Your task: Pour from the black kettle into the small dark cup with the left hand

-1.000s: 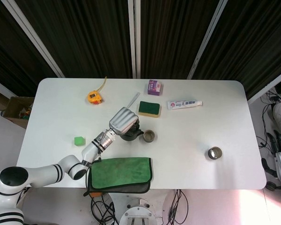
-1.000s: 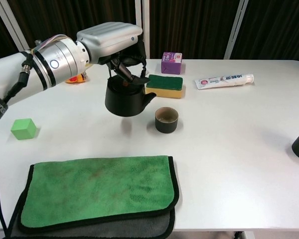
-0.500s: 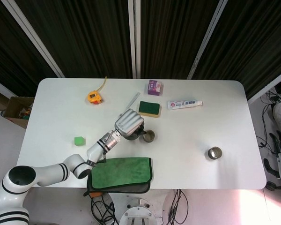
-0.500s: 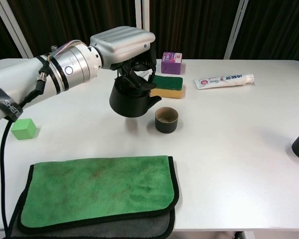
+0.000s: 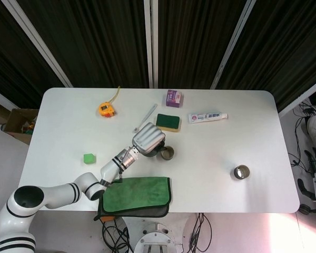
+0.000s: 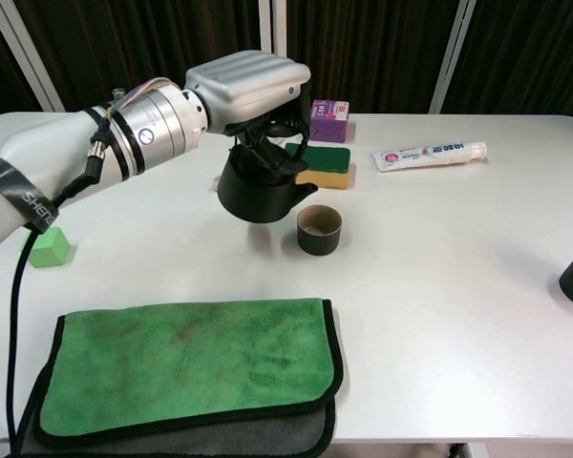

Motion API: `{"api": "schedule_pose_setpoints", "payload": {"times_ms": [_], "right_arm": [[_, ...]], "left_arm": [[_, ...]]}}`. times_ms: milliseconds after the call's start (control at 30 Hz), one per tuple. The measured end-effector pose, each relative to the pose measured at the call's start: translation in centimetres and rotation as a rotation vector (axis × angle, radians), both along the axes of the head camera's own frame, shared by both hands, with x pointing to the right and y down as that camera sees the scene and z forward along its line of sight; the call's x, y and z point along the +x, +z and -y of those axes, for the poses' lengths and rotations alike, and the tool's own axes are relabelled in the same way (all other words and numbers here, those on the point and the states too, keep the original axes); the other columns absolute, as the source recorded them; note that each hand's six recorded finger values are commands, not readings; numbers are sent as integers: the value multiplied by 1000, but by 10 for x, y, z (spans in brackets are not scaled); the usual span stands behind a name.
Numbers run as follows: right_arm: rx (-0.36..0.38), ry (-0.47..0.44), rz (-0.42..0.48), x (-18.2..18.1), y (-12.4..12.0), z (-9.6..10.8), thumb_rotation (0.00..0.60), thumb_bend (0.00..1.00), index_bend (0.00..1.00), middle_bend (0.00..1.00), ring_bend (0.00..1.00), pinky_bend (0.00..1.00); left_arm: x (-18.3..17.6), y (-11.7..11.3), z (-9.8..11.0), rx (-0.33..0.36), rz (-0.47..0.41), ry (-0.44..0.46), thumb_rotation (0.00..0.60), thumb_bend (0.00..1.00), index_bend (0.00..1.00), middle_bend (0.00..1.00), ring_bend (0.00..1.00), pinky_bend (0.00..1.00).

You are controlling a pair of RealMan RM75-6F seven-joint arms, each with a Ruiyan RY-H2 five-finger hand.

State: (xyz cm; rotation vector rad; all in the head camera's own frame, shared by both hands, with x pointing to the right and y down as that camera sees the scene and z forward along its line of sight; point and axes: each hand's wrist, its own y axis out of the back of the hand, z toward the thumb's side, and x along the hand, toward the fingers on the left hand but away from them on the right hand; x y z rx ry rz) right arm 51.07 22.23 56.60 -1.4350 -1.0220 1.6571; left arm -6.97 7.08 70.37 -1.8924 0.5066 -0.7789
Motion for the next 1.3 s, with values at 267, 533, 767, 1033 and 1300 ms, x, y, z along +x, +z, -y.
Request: {"api": "schedule_pose_setpoints", "payload": {"times_ms": [267, 533, 767, 1033, 1300], "right_arm": [[3, 0, 1, 1, -1, 0, 600, 357, 0, 0, 0, 0], [0, 1, 2, 1, 0, 0, 600, 358, 0, 0, 0, 0], [4, 0, 1, 1, -2, 1, 600, 357, 0, 0, 0, 0], [2, -1, 2, 0, 0, 1, 600, 358, 0, 0, 0, 0], [0, 1, 2, 1, 0, 1, 600, 357, 0, 0, 0, 0]], "left_arm": [[4, 0, -1, 26, 14, 25, 583, 259, 1000, 1000, 979, 838], [8, -3, -2, 57, 21, 48, 590, 259, 1000, 1000, 981, 841], [10, -3, -2, 76, 30, 62, 592, 260, 1000, 1000, 982, 842], [13, -3, -3, 98, 36, 80, 600, 259, 1000, 1000, 984, 843], [15, -5, -4, 123, 45, 99, 600, 259, 1000, 1000, 984, 843]]}}
